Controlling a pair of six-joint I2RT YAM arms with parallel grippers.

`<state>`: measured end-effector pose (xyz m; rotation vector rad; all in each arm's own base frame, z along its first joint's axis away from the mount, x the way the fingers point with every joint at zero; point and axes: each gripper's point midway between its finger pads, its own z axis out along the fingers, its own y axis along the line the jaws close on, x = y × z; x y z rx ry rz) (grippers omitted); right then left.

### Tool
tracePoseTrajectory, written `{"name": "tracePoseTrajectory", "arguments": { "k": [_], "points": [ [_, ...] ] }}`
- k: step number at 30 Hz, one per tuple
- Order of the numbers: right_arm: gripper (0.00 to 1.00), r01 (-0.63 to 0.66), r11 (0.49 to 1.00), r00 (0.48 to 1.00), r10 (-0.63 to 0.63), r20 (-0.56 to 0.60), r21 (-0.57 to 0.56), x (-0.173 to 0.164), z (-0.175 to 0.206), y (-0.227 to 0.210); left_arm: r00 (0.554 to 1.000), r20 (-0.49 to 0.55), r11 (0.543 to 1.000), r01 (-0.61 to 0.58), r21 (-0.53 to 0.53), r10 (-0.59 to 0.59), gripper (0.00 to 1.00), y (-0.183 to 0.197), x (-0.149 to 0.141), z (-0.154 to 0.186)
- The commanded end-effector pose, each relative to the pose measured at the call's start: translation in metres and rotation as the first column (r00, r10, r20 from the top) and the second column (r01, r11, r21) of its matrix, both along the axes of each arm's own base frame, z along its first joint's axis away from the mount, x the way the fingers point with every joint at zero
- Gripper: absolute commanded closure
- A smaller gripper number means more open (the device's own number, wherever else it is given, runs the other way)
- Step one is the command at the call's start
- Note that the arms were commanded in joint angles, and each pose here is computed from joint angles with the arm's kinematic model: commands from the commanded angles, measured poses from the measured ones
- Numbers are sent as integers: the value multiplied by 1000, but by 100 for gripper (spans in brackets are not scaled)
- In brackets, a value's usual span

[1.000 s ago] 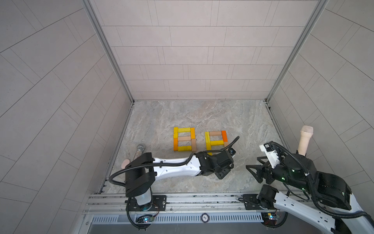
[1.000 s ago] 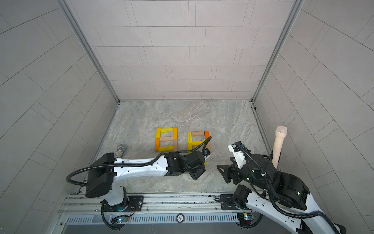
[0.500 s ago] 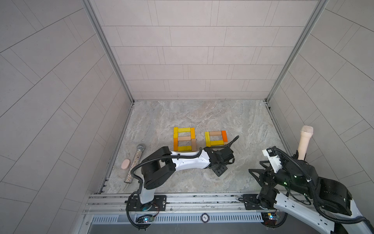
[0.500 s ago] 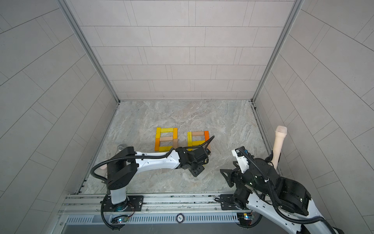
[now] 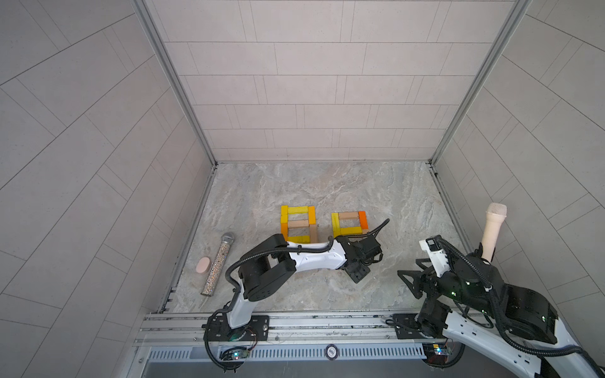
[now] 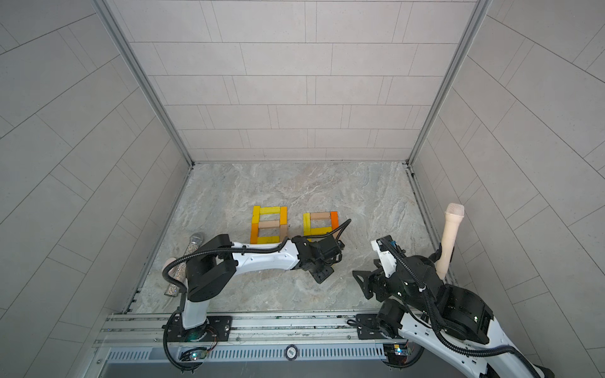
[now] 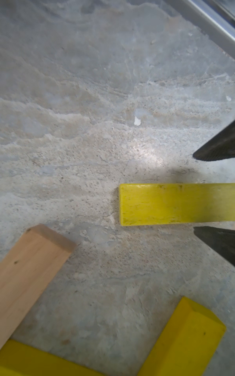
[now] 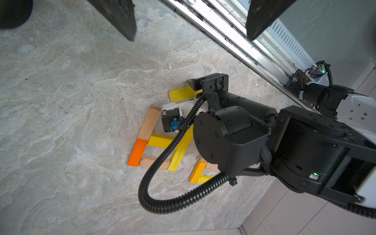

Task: Assemble the number 8 with building blocks
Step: Pick up the building block from the center of the board.

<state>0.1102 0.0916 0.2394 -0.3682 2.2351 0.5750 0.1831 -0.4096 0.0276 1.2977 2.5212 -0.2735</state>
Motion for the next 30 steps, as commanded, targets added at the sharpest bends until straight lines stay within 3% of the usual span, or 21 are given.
{"name": "tracePoseTrajectory", "arguments": {
  "k": [1, 17, 30],
  "points": [
    [14, 23, 1000, 999, -23, 23, 14, 1, 5, -5, 1000, 19, 1000, 20, 4, -20, 45, -5, 5, 3],
    [15, 83, 997, 996, -83, 20, -7, 6, 1, -13, 999, 35, 999, 36, 36, -37, 61, -4, 13, -5],
    [16, 125, 992, 991, -126, 48, 16, 10, 7, -19, 982, 35, 981, 185, 55, -187, 71, 10, 15, 22]
  ]
}}
